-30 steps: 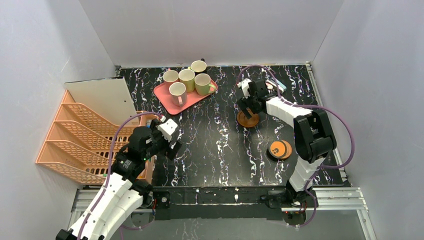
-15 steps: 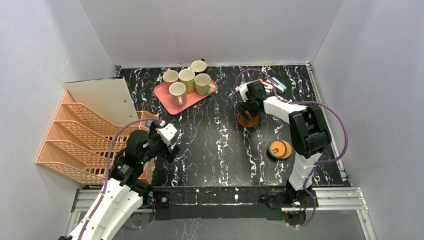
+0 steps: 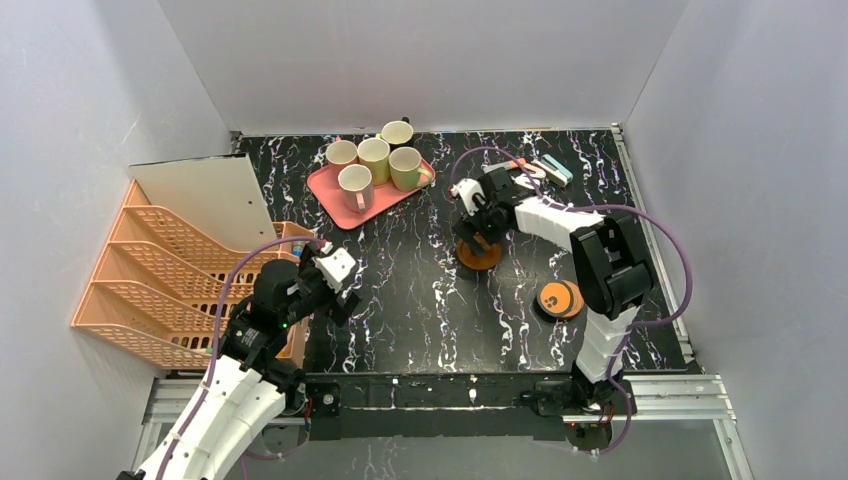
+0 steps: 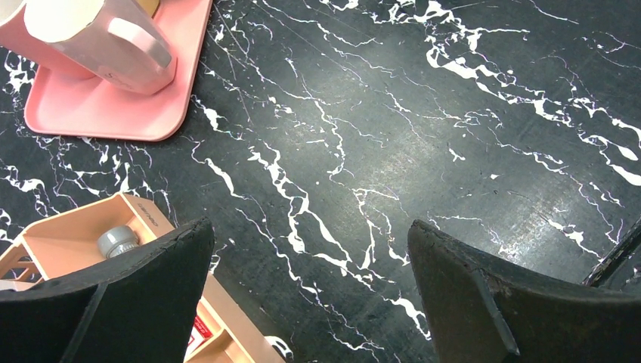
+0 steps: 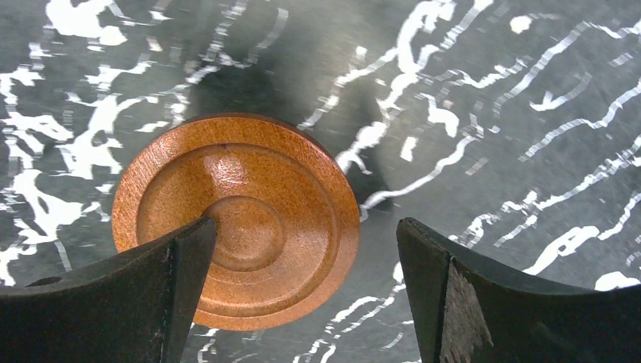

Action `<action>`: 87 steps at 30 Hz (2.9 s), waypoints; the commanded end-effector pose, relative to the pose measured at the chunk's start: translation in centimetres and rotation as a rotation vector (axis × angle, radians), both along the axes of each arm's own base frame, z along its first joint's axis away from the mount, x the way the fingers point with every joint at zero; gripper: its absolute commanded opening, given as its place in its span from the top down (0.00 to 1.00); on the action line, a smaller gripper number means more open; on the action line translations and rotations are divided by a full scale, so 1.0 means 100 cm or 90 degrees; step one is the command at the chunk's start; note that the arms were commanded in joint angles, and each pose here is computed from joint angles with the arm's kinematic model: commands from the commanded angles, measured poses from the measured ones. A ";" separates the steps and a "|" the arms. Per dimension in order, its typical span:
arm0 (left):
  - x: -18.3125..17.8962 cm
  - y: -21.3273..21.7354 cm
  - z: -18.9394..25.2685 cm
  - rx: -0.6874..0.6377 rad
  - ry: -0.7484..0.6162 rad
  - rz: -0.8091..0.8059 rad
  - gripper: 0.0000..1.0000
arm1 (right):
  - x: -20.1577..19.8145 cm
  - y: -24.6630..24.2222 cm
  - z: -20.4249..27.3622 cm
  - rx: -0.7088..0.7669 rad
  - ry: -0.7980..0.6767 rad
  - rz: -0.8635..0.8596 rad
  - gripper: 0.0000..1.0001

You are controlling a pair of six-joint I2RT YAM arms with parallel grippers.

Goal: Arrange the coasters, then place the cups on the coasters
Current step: Move the coaster to the center of the board.

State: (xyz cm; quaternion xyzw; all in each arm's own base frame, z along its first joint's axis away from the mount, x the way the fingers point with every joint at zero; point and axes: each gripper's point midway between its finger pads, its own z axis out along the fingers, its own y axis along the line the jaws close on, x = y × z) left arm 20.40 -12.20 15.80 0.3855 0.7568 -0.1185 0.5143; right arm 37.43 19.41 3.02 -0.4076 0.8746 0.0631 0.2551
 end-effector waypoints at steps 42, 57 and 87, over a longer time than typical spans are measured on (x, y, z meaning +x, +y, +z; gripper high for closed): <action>-0.005 0.000 -0.005 0.004 0.010 -0.016 0.02 | -0.067 0.077 0.143 0.068 -0.178 0.217 0.01; -0.005 0.001 -0.004 0.003 0.008 -0.017 0.02 | -0.114 -0.104 0.105 0.046 -0.168 0.015 0.01; -0.002 0.003 -0.003 0.002 0.007 -0.003 0.02 | -0.151 -0.112 0.045 0.027 -0.031 0.054 0.01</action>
